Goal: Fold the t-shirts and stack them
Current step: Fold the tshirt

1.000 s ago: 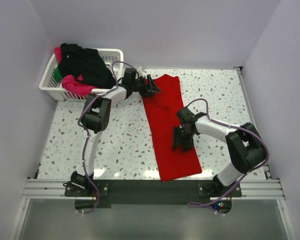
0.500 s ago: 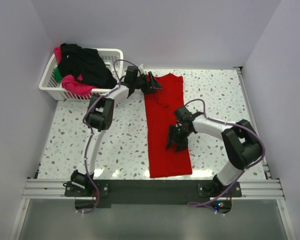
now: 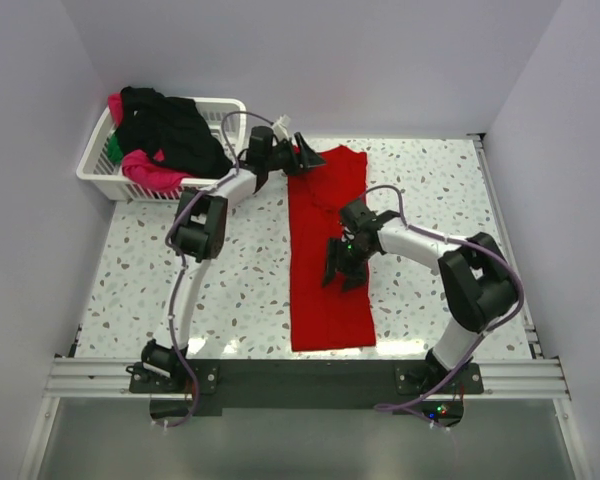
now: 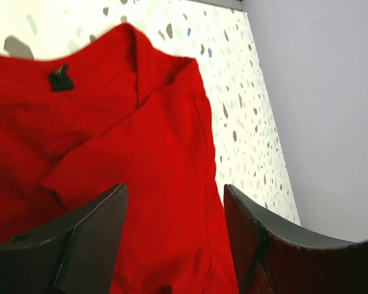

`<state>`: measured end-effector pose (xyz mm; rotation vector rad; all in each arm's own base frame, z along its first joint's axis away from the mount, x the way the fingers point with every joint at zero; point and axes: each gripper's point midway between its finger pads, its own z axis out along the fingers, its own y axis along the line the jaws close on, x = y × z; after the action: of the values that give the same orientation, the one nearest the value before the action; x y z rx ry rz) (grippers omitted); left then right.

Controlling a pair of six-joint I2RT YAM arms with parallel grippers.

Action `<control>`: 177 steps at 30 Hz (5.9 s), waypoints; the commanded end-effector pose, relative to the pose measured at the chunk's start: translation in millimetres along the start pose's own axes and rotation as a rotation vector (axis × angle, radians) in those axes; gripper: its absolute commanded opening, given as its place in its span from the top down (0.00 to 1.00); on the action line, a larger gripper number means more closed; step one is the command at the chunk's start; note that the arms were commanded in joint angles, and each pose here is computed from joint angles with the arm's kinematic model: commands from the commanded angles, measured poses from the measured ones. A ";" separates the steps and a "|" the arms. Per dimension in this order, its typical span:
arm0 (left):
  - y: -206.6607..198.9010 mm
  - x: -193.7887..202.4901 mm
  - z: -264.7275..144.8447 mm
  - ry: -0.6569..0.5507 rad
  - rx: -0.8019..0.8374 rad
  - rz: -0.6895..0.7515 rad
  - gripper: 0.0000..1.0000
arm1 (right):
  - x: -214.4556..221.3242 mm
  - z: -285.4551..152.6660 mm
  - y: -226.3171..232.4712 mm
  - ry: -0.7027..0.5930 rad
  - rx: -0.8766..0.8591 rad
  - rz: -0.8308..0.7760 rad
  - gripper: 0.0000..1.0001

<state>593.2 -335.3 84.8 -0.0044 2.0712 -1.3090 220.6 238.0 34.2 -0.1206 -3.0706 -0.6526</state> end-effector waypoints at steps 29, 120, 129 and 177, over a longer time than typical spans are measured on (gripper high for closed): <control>-87.5 251.6 -276.1 0.324 -0.534 0.173 0.32 | 113.1 -45.9 -93.6 0.104 0.202 0.012 0.47; -151.4 344.8 -306.9 0.272 -0.525 -0.002 1.00 | 91.9 -98.2 -48.7 -0.099 0.042 0.028 1.00; -143.1 295.1 -277.8 0.222 -0.496 0.050 1.00 | 45.4 -101.9 -26.9 -0.239 0.032 0.062 1.00; -16.7 84.0 -135.6 0.168 -0.530 0.086 1.00 | -219.3 -69.6 -29.8 -0.400 0.190 0.170 1.00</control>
<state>431.5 -264.7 73.4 -0.0611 2.5280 -0.6996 422.8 170.3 68.7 -0.5692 -3.3824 -0.3617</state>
